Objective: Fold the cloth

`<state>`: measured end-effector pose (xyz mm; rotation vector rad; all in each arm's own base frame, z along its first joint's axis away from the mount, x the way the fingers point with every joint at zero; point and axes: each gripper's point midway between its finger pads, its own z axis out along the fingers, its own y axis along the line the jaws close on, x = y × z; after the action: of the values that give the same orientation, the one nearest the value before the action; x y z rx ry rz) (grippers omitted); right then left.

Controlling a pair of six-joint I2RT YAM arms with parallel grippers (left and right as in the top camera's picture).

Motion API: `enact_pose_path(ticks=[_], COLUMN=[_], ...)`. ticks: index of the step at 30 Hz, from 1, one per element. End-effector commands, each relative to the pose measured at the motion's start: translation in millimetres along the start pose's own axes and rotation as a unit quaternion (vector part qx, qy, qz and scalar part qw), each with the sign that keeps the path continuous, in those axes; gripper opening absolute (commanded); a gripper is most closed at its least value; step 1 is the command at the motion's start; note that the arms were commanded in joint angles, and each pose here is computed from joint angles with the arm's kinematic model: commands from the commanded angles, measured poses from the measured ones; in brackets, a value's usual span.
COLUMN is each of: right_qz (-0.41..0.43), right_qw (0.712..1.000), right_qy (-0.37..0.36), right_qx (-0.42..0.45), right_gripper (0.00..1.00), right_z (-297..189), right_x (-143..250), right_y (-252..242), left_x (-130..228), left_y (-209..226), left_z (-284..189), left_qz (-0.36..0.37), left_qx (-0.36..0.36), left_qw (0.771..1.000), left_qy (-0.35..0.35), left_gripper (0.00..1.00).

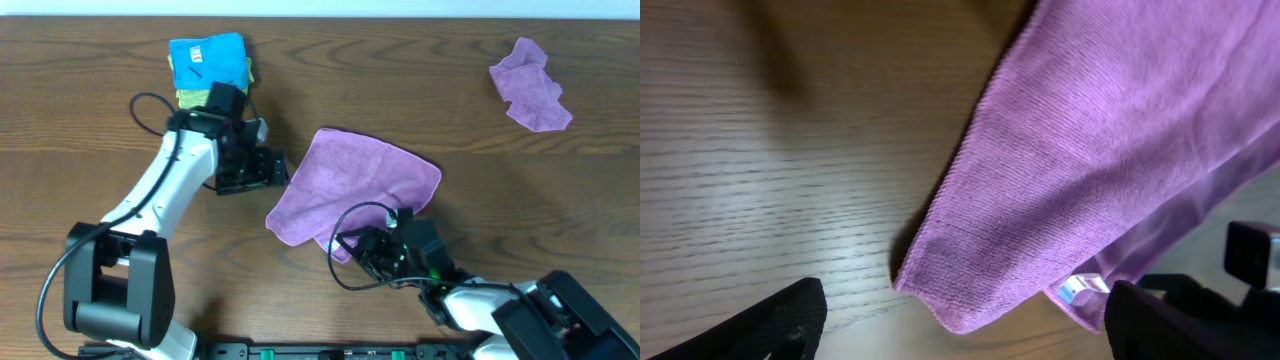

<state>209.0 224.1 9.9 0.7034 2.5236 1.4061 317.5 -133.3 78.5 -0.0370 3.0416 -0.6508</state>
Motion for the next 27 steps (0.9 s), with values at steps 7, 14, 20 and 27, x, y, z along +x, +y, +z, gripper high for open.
enact_pose_path(ticks=[7, 14, 20, 27], right_qz=[0.012, -0.030, -0.043, -0.047], right_qw=[0.994, 0.988, 0.988, 0.991], right_qy=[0.027, 0.017, 0.012, -0.004], right_qx=[0.108, 0.148, 0.147, 0.129], right_gripper=[0.45, 0.01, 0.01, 0.01], right_z=[-3.9, -8.8, -8.9, -17.0], right_x=[20.6, 17.0, 14.0, 2.4], right_y=[-64.4, -83.5, -82.3, -70.1], left_x=[-14.2, -11.8, -3.0, 9.2], left_y=[13.9, 15.2, 12.7, 5.6], left_z=[-13.0, -10.6, -1.6, 4.9], left_qz=[-0.031, -0.032, -0.032, -0.028], left_qx=[0.019, 0.019, 0.040, 0.073], left_qw=[0.999, 0.999, 0.999, 0.997], left_qy=[-0.017, -0.014, -0.001, 0.019], left_gripper=[0.90, 0.90, 0.89, 0.84])
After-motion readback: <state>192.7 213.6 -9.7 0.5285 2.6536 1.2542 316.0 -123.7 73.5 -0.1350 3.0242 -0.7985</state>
